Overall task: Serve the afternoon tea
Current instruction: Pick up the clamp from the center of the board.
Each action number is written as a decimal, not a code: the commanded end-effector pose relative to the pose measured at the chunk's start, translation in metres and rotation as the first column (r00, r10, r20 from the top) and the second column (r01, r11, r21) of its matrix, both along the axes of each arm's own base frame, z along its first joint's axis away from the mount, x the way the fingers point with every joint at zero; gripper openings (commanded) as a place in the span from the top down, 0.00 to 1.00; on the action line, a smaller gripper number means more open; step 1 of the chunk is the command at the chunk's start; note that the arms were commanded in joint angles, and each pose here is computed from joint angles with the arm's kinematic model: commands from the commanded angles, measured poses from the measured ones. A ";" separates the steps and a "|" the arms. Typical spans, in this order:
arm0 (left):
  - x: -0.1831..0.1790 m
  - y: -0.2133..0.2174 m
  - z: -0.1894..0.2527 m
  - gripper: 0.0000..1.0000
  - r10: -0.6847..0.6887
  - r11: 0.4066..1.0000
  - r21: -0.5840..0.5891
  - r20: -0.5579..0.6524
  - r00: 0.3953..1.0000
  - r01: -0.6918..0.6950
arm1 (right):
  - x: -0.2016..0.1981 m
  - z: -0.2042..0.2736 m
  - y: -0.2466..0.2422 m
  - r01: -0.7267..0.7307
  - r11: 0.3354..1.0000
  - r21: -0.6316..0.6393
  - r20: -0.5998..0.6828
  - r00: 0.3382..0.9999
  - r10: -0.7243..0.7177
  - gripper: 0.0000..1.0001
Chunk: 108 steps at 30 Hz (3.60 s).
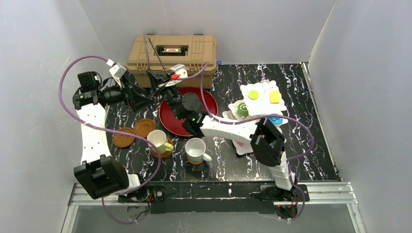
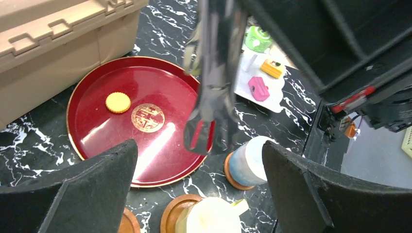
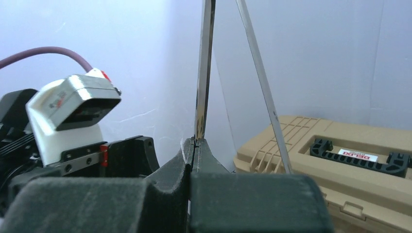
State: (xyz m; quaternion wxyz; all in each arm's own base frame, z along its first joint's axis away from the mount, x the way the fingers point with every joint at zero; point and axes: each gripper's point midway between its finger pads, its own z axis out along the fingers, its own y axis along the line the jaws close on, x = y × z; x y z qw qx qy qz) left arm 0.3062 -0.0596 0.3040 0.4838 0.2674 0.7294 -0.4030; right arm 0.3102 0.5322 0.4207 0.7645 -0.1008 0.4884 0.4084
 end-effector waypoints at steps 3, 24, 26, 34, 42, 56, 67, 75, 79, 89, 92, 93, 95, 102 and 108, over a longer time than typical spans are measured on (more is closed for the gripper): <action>-0.013 -0.012 0.019 0.02 -0.043 0.997 -0.053 0.109 0.993 0.049 | -0.010 0.040 -0.020 0.071 0.976 0.207 -0.017 0.997 -0.069 0.99; 0.000 -0.012 0.034 0.44 -0.057 0.994 -0.084 0.136 0.989 0.069 | -0.051 0.020 0.008 -0.083 0.977 0.195 -0.053 0.994 0.095 0.99; -0.001 -0.012 0.033 0.49 -0.054 0.994 -0.082 0.137 0.989 0.066 | -0.053 0.020 0.011 -0.086 0.977 0.196 -0.052 0.994 0.098 0.99; 0.001 -0.010 0.021 0.77 -0.033 0.997 -0.058 0.122 0.992 0.040 | -0.057 0.020 0.020 -0.045 0.986 0.159 -0.008 0.999 0.047 0.95; 0.020 0.004 0.010 0.94 0.042 0.997 0.050 0.175 0.984 -0.052 | -0.053 0.003 0.024 -0.025 0.999 -0.023 -0.093 0.995 0.023 0.42; 0.028 0.006 0.018 0.97 0.030 0.998 0.049 0.206 0.978 -0.041 | -0.052 0.004 -0.059 -0.071 0.967 -0.247 -0.268 0.963 0.002 0.02; 0.025 0.002 0.025 0.92 0.014 0.999 0.025 0.198 0.980 -0.019 | -0.020 0.019 -0.036 -0.312 0.928 -0.206 -0.257 0.932 0.256 0.02; 0.023 0.000 0.028 0.91 0.005 1.000 0.023 0.204 0.979 -0.010 | -0.021 0.022 -0.008 -0.414 0.908 -0.072 -0.236 0.891 0.387 0.02; 0.020 -0.001 0.028 0.90 -0.003 1.000 0.021 0.204 0.979 -0.001 | -0.007 0.021 -0.011 -0.352 0.936 -0.029 -0.247 0.910 0.334 0.02; 0.018 -0.002 0.028 0.90 -0.014 1.000 0.020 0.200 0.980 0.010 | 0.016 0.014 -0.009 -0.248 0.967 -0.062 -0.249 0.942 0.225 0.02; 0.018 -0.002 0.026 0.90 -0.014 1.000 0.019 0.197 0.980 0.010 | 0.012 0.016 0.004 -0.296 0.954 -0.039 -0.251 0.927 0.278 0.02; 0.018 -0.002 0.026 0.90 -0.013 1.000 0.022 0.199 0.980 0.009 | 0.009 0.016 0.007 -0.306 0.951 -0.034 -0.247 0.925 0.289 0.02; 0.018 -0.002 0.026 0.90 -0.013 1.000 0.024 0.201 0.980 0.009 | 0.005 0.019 0.010 -0.318 0.948 -0.027 -0.236 0.923 0.303 0.02; 0.018 -0.002 0.027 0.90 -0.016 1.000 0.026 0.204 0.979 0.011 | 0.008 0.006 0.025 -0.315 0.947 -0.064 -0.260 0.921 0.289 0.02; 0.018 -0.001 0.023 0.90 -0.012 0.999 0.037 0.207 0.978 0.005 | 0.004 -0.010 0.041 -0.303 0.943 -0.136 -0.273 0.927 0.258 0.02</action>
